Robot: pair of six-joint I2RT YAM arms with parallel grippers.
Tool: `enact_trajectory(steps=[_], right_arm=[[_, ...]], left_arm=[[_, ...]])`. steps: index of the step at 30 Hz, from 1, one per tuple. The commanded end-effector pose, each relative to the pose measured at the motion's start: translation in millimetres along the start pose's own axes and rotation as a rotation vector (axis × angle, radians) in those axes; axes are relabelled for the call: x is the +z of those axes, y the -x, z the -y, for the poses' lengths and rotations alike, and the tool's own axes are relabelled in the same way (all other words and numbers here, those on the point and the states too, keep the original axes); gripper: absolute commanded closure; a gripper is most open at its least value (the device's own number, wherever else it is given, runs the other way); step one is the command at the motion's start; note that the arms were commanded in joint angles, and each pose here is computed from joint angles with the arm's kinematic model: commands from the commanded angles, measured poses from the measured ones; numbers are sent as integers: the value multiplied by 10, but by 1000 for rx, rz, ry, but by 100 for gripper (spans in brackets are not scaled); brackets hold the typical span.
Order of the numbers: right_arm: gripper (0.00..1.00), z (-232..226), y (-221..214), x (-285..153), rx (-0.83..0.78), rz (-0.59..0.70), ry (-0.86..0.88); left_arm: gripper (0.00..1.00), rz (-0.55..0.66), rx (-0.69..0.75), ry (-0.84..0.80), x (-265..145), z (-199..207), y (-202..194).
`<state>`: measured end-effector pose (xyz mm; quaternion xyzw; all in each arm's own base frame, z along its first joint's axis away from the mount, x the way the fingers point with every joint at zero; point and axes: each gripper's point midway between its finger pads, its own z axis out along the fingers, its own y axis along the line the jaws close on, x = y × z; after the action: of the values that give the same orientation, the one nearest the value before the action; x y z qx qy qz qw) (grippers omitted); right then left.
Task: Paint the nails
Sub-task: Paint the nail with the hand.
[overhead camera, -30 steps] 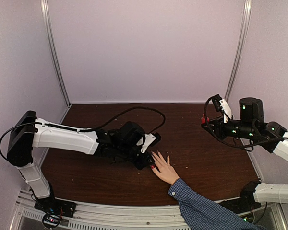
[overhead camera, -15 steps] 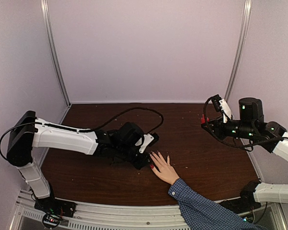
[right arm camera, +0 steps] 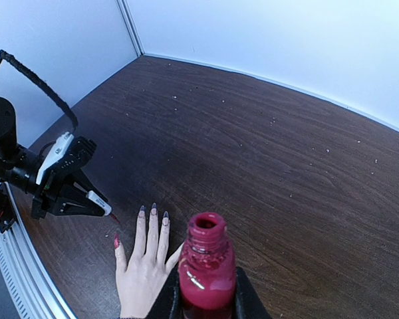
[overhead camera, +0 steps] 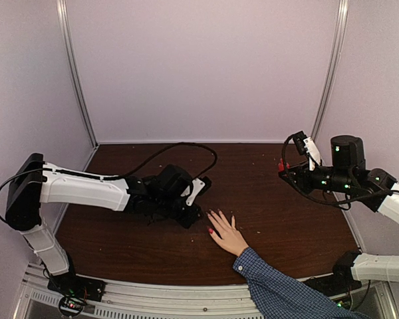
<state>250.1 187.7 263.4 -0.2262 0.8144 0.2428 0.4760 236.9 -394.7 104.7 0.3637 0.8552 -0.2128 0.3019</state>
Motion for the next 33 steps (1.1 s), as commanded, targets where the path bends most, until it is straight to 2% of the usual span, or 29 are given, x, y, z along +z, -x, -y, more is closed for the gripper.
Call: enact_trajectory(steps=[1, 6, 11, 24, 33], right_arm=[[100, 22, 44, -8, 2, 16, -7], [100, 15, 47, -2, 1, 16, -3], [100, 8, 49, -2, 1, 17, 2], [100, 7, 49, -6, 1, 17, 1], [100, 13, 43, -3, 1, 15, -1]], left_arm=[[100, 57, -11, 25, -151, -86, 100], [100, 114, 37, -126, -250, 175, 180], [100, 110, 73, -221, -236, 389, 200], [100, 44, 78, -251, -85, 461, 110], [100, 21, 60, -200, -7, 377, 72]])
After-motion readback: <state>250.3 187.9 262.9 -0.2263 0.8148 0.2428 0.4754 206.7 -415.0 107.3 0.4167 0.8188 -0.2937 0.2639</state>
